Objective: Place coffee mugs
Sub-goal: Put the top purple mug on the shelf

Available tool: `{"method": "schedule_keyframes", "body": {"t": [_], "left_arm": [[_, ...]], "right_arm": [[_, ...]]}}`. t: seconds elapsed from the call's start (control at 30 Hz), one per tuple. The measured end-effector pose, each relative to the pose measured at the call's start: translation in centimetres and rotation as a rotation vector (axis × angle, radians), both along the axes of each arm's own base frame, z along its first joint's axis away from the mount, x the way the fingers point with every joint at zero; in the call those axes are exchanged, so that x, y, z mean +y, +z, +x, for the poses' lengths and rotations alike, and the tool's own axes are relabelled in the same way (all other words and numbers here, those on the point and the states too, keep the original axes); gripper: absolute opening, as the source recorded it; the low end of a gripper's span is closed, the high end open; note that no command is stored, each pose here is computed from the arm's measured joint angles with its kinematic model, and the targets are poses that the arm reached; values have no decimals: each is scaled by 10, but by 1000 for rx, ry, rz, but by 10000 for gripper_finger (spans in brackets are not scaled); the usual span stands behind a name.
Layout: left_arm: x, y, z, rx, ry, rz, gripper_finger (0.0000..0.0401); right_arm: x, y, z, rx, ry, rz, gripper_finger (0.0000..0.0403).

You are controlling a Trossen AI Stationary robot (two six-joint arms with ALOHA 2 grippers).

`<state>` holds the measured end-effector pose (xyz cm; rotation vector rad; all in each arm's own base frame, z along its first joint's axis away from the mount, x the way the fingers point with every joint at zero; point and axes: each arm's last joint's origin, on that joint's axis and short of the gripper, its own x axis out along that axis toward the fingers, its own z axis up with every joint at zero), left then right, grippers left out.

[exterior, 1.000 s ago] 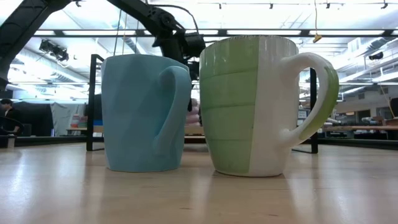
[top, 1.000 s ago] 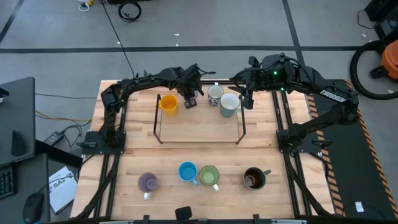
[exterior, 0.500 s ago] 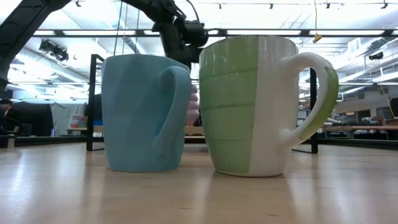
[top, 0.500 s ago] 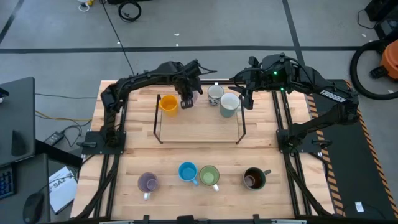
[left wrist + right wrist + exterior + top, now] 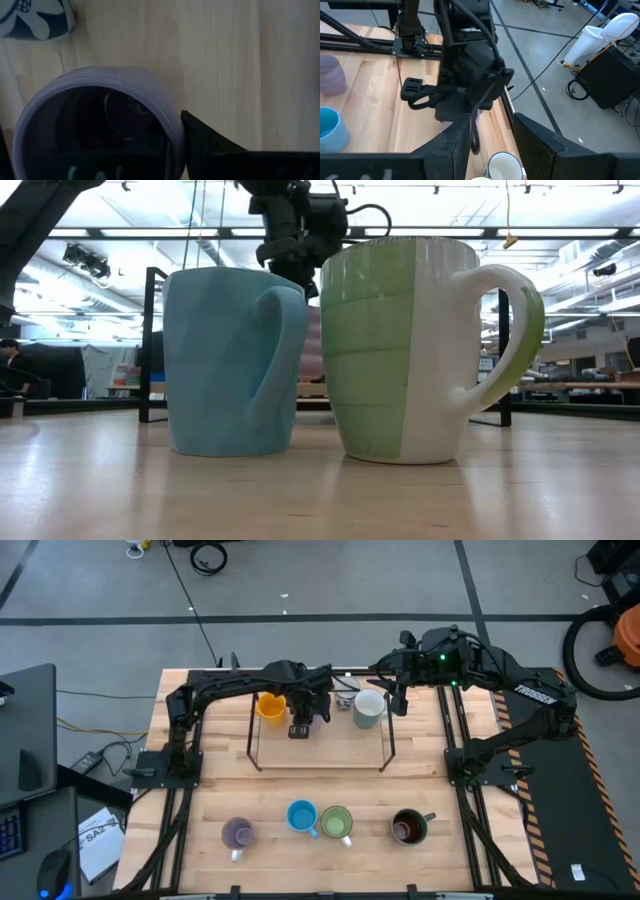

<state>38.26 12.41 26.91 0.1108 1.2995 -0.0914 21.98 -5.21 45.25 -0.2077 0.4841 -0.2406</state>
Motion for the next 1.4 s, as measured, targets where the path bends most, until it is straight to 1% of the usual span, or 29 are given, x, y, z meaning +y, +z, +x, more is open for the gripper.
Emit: {"method": "schedule_keyframes", "body": {"t": [0.17,0.23,0.4,0.5,1.1,1.4], "left_arm": [[-5,-1,-1,37,28,9,44],[-4,-3,-1,30,39,5,44],[-4,-17,-2,44,67,-1,45],[-4,-22,-2,33,71,15,45],[-6,-24,-4,71,95,14,45],[-4,-19,-4,89,108,18,45]], "right_arm": [[0,0,0,-1,3,1,154],[0,0,0,-1,3,1,154],[0,0,0,-1,2,5,154],[0,0,0,-1,2,5,154],[0,0,0,-2,1,8,154],[0,0,0,-3,1,7,154]]}}
